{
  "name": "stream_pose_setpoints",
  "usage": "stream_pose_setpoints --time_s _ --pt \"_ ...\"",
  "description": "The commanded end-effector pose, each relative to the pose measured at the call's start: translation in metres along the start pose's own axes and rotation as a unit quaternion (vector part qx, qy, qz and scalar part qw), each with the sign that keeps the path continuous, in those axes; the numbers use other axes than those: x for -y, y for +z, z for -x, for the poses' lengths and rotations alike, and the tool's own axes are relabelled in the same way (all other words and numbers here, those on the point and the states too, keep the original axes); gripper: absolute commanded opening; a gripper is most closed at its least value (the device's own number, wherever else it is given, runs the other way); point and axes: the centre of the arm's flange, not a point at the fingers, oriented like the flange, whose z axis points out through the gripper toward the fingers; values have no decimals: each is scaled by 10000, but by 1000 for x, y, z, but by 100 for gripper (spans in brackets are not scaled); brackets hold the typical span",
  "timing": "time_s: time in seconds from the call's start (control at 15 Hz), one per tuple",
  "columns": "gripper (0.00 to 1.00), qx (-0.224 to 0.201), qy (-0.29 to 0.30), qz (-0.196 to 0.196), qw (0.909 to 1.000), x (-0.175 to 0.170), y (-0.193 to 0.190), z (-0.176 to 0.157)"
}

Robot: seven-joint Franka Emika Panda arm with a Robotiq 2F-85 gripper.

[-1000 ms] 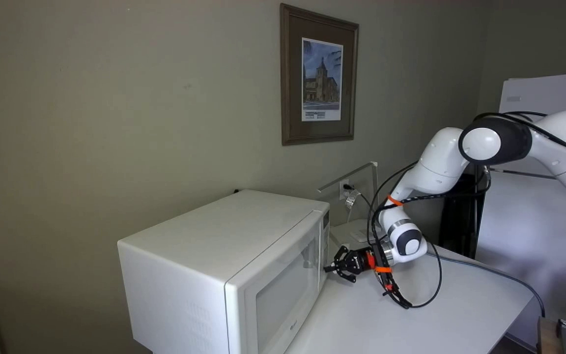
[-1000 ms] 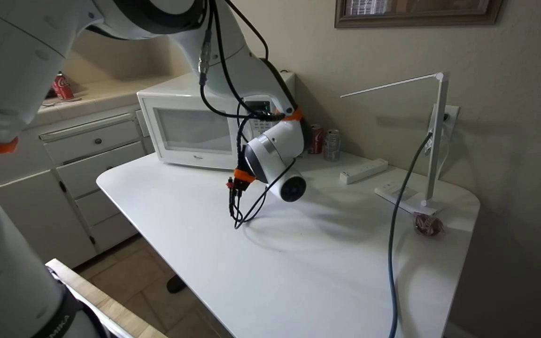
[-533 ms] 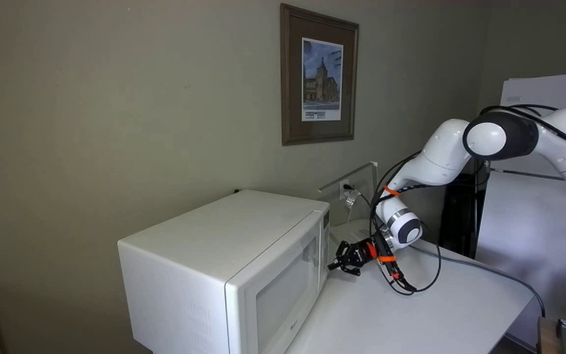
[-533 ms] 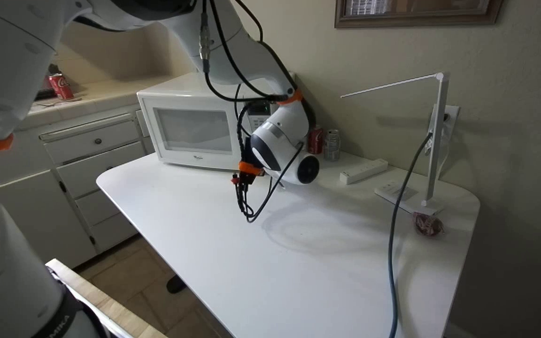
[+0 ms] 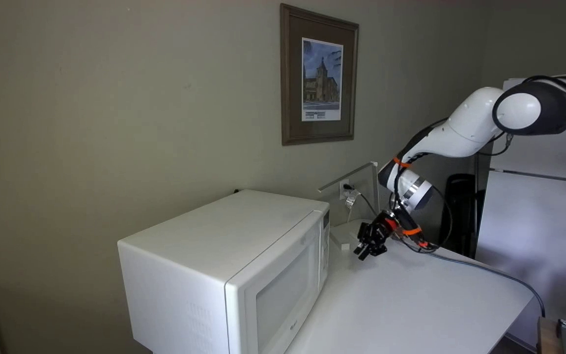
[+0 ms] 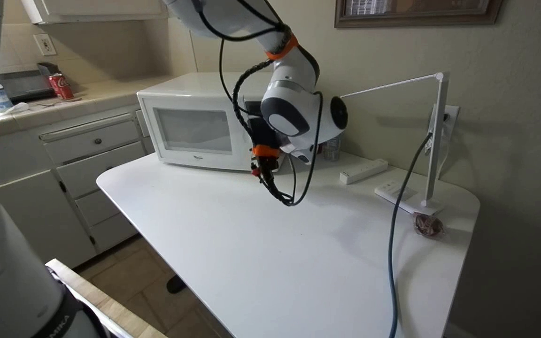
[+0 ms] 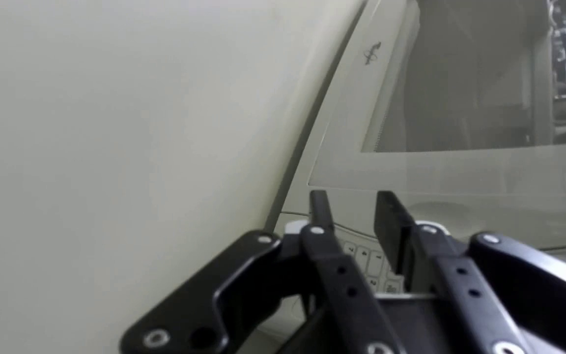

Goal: Press a button on the bottom part of the microwave

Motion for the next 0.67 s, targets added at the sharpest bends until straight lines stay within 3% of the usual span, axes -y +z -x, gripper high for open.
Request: stream_pose_setpoints --time_s 0.0,0.33,0.6 --pt "62 266 -670 728 9947 35 -32 42" --pt "99 507 -1556 1861 9688 84 -72 76" --pt "100 238 -2352 2680 9340 126 -102 105"
